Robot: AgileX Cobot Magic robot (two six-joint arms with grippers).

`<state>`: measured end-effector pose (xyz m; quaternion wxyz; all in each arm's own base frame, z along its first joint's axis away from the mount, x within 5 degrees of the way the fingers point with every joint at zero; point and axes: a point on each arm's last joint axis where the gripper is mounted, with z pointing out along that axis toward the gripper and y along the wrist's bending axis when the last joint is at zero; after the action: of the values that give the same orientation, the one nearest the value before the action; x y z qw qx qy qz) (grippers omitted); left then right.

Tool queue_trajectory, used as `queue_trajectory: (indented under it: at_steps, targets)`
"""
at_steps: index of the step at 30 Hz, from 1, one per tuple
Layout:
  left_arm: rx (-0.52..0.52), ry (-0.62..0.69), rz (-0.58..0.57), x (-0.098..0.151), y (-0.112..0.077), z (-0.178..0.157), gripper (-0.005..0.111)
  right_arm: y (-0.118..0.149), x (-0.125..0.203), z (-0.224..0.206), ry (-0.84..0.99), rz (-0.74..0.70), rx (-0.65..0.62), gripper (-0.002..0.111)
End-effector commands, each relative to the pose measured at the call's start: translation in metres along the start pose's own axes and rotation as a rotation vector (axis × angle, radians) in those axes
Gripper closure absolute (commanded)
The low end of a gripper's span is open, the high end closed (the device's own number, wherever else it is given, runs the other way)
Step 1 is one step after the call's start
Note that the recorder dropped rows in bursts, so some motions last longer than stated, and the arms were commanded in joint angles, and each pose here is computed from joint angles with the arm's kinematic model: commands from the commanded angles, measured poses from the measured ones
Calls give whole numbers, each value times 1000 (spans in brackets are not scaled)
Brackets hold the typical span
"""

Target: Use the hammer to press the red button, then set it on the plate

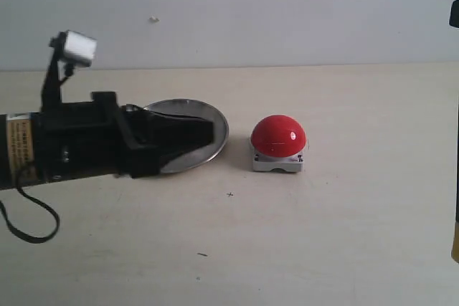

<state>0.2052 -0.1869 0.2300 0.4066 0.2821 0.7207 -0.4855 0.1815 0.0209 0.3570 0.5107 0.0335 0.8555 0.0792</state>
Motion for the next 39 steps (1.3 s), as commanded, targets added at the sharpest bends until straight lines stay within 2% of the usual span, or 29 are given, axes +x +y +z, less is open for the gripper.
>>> queue_trajectory:
  at_steps: [1, 4, 7, 8, 10, 14, 16, 20, 33, 35, 39]
  targets:
    - [254, -35, 76, -6, -48, 28, 67, 2, -9, -3, -85, -18, -13, 108]
    - [290, -85, 88, -9, -69, 45, 51, 2, -9, -3, -88, -18, -14, 108]
    - [268, -127, 93, -13, -84, 70, 32, 2, -8, -3, -81, -10, -17, 108]
    - [261, -119, 87, -13, -87, 79, 30, 2, -8, -3, -79, -10, -17, 108]
    - [260, -82, 93, -10, -90, 102, 30, 2, -8, -3, -77, -10, -16, 108]
    - [278, -13, 81, 13, -88, 147, 30, 2, -8, -3, -78, -1, -21, 108]
    - [324, -12, 75, 20, -93, 166, 30, 2, -8, -3, -72, -4, -21, 108]
    - [346, -47, 73, 13, -97, 179, 30, 2, -5, -2, -63, -4, -19, 108]
    - [307, -48, 21, 11, -89, 210, 30, 3, -5, -2, -59, 18, -31, 108]
    - [292, -32, 13, 15, -86, 212, 35, 3, -5, -2, -59, 18, -31, 108]
    - [256, -7, 8, 18, -83, 213, 59, 3, -4, -2, -54, 18, -29, 108]
